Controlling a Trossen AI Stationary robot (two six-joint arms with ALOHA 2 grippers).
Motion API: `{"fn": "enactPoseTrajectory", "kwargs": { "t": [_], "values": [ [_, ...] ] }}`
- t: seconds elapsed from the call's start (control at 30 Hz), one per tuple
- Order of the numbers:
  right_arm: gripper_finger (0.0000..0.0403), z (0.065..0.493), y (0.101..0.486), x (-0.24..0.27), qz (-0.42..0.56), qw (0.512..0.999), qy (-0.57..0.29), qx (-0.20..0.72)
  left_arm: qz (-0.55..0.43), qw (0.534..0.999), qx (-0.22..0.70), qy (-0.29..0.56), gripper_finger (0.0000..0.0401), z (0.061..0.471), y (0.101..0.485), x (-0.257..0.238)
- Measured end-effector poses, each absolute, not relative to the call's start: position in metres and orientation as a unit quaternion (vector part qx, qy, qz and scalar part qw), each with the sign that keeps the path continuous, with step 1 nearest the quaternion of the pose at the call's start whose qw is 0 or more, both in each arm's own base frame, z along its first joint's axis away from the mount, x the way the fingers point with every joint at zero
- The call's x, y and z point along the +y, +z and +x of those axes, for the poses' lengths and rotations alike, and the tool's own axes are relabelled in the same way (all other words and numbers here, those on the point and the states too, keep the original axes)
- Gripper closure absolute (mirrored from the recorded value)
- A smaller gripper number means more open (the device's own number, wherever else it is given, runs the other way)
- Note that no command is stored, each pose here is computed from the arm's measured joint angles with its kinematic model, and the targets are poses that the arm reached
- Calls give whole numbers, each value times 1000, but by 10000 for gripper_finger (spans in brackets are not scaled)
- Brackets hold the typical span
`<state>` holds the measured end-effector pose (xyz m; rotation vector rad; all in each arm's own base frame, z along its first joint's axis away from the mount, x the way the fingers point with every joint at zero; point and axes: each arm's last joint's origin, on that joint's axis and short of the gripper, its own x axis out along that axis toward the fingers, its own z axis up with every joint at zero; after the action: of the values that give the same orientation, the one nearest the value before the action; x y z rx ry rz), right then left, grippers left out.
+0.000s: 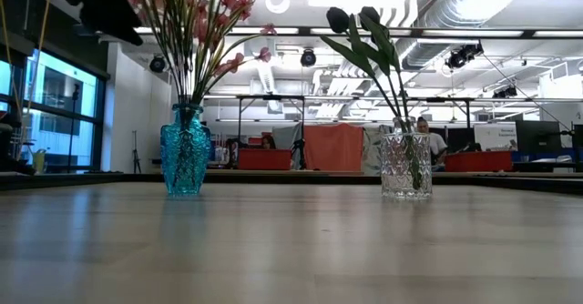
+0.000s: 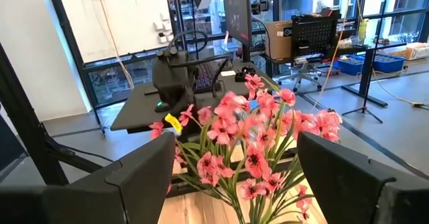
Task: Sort flowers into vase by color
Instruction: Return to Home Position
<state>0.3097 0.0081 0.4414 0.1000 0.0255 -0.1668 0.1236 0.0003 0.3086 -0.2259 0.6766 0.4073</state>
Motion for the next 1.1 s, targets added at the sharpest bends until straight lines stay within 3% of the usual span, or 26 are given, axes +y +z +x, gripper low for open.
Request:
{"fn": "enactPoseTrajectory", "kwargs": {
  "t": [0.43,0.63,0.8,1.0,1.1],
  "values": [
    [93,274,458,6,49,995,-84,19,-155,880,395,214,169,89,324,2],
    [93,258,464,6,48,995,-84,24,-170,897,372,165,188,67,339,1],
    [93,252,464,5,47,995,-84,32,-150,947,252,129,250,52,350,3],
    [93,251,464,5,55,994,-85,38,-151,980,102,83,381,52,341,2],
    [96,251,463,5,55,994,-85,42,-161,985,47,51,389,63,325,0]
  ]
}}
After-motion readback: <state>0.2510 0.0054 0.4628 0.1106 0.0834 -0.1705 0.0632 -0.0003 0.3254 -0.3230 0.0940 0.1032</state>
